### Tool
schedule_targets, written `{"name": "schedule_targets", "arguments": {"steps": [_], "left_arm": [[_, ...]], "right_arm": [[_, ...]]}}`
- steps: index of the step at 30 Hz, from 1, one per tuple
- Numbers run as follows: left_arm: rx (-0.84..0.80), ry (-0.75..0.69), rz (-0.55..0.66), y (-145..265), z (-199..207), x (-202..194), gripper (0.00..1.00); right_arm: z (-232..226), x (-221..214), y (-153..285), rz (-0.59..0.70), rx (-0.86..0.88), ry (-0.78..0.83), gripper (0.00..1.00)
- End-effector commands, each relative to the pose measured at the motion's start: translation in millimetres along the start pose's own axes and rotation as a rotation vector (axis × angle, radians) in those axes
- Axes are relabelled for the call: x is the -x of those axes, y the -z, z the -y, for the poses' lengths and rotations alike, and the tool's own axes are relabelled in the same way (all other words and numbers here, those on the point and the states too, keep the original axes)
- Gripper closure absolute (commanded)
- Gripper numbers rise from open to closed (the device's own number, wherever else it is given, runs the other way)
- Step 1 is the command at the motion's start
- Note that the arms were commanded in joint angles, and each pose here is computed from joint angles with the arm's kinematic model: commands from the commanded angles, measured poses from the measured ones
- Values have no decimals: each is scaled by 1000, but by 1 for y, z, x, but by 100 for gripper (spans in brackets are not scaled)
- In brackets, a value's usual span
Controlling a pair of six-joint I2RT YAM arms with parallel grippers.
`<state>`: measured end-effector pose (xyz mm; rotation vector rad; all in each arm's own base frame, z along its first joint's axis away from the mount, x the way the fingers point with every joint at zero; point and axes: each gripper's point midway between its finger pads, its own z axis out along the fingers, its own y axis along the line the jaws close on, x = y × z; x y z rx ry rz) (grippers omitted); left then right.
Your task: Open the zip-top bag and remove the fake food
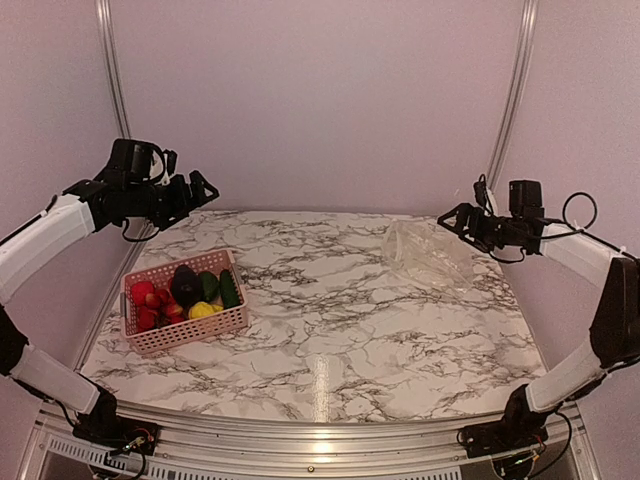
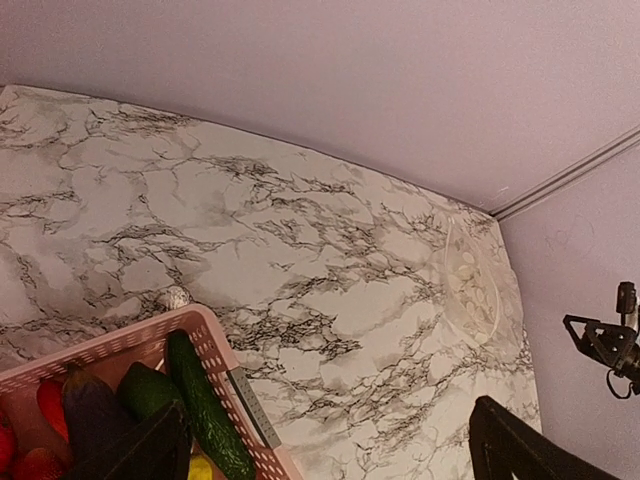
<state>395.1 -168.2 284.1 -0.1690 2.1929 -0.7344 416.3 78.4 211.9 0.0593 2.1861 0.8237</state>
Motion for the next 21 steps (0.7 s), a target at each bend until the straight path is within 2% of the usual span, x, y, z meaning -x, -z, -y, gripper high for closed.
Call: {"name": "schedule_targets", "arguments": {"steps": [1,9,14,21], "left_arm": [[89,-102,-16,12,-7,-4,1],[206,-251,-106,-12,-14,-51,1],[190,-230,-131,-28,-16,-73,1],[179,-211,-101,-35,-17,-72,1]], "right_arm": [[-58,2,9,5,109,101,1],[-107,-45,2,-61,175,209,1],[-116,-74,-5,-97,205,224,1],[-116,-75,-7,-94,199,238,1]]}}
